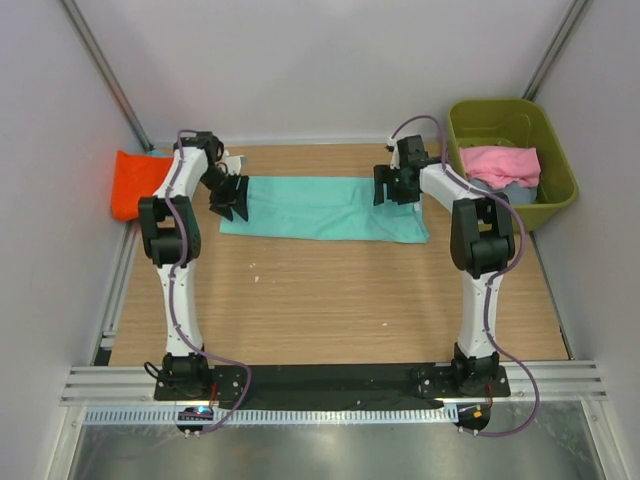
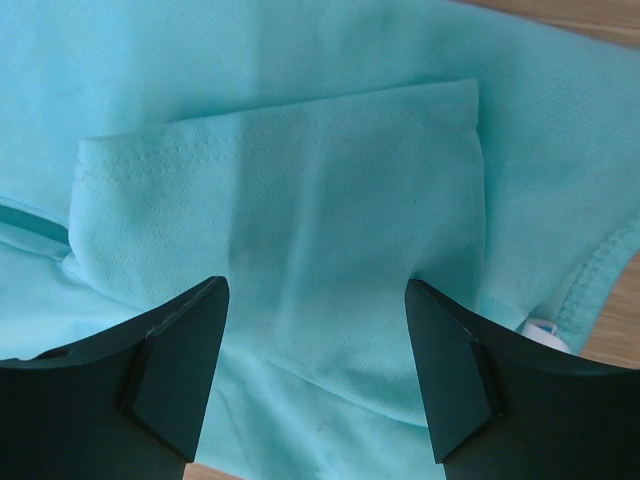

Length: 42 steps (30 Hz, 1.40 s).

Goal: Fold and stack the t-shirts
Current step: Fold the tshirt

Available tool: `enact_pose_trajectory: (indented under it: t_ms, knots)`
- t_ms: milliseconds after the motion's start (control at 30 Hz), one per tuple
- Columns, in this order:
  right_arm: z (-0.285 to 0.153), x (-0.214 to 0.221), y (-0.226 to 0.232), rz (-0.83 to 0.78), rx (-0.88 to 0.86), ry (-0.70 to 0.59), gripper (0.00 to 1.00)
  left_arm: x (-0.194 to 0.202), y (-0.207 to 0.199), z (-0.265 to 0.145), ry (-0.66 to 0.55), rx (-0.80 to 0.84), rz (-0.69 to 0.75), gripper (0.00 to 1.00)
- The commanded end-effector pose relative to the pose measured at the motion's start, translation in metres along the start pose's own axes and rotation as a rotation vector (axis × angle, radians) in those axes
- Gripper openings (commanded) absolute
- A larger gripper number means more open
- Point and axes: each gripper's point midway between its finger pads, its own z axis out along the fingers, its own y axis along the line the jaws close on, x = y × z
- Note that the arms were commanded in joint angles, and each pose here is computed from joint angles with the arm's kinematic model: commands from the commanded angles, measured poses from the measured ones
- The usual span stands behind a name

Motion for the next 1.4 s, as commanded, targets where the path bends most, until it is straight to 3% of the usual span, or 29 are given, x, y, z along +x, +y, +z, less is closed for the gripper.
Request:
enact_pose_trajectory:
  t_ms: [0, 300, 633, 767, 1000, 1133, 1367]
  knots:
    - [0.004, -0.015, 0.011, -0.015, -0.034, -0.012, 0.77, 0.008, 0.001, 0.015, 0.046, -0.058, 0.030, 0.54]
    - [0.044, -0.047, 0.000, -0.073, 0.005, -0.036, 0.77, 0.049, -0.004, 0.039, 0.167, -0.158, 0.093, 0.53]
    - [0.067, -0.106, 0.010, -0.103, 0.000, -0.201, 0.77, 0.104, -0.066, 0.053, 0.277, -0.216, 0.287, 0.53]
    - [0.047, -0.121, 0.018, -0.141, 0.003, -0.242, 0.78, 0.100, -0.076, 0.038, 0.229, -0.292, 0.331, 0.63]
    - [0.002, -0.121, 0.019, -0.164, 0.020, -0.253, 0.78, 0.077, -0.065, -0.025, 0.123, -0.484, 0.531, 0.66]
    - [-0.011, -0.120, 0.020, -0.164, 0.020, -0.256, 0.78, 0.079, -0.050, -0.024, 0.128, -0.547, 0.619, 0.63]
    - [-0.029, -0.116, 0.019, -0.179, 0.034, -0.258, 0.78, 0.113, -0.042, 0.003, 0.247, -0.465, 0.650, 0.58]
